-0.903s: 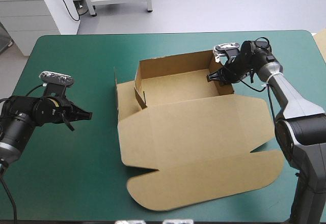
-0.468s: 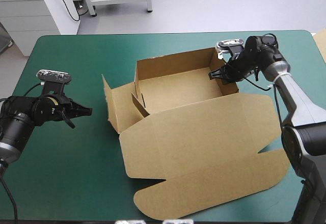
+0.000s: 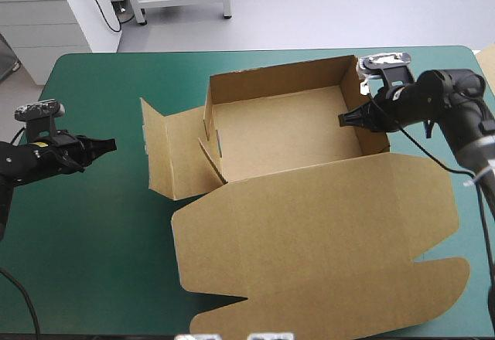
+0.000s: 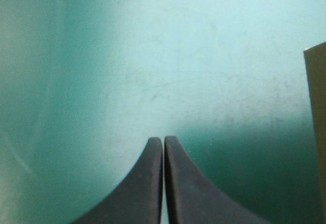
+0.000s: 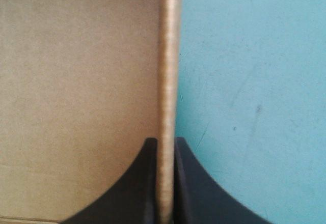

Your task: Fold the box

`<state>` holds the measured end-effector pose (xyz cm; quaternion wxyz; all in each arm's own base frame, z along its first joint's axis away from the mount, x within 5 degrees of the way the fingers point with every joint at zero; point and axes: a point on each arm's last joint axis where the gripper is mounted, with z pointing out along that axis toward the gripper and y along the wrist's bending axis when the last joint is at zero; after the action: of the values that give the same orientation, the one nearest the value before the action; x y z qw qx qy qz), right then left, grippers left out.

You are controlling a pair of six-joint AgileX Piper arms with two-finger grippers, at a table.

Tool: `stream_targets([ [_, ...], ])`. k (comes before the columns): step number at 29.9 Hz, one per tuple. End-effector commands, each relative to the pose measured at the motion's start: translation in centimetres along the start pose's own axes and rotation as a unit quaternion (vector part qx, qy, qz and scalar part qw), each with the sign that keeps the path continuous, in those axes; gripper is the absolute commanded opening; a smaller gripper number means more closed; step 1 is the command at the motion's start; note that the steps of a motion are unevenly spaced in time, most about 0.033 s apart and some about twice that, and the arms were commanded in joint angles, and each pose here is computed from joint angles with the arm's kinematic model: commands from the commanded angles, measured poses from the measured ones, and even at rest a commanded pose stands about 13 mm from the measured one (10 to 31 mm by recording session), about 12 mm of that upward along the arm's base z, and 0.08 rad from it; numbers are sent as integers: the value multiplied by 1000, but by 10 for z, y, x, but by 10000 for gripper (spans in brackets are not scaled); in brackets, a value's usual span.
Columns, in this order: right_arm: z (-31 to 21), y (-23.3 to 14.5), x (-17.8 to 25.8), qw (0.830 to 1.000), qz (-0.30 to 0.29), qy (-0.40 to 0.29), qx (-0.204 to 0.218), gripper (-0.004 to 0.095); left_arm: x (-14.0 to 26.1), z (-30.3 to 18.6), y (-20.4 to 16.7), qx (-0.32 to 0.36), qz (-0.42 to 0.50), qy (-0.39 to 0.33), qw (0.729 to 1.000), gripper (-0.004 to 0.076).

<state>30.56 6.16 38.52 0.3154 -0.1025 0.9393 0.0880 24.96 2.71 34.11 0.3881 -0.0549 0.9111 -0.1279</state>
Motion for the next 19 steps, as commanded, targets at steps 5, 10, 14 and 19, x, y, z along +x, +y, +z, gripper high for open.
stream_targets([
  [5,-62,9,37,989,41,-144,-11,-16,-15,-18,-24,135,-25,-57,989,-8],
  [10,-79,14,54,981,54,-182,-29,-16,-11,-23,-37,209,-24,-38,977,-8],
  [14,-82,15,55,980,54,-190,-36,-16,-8,-27,-45,256,-18,-21,966,-8],
  [19,-85,18,50,973,62,-216,-54,-16,-6,-32,-53,304,-8,-12,953,-8],
])
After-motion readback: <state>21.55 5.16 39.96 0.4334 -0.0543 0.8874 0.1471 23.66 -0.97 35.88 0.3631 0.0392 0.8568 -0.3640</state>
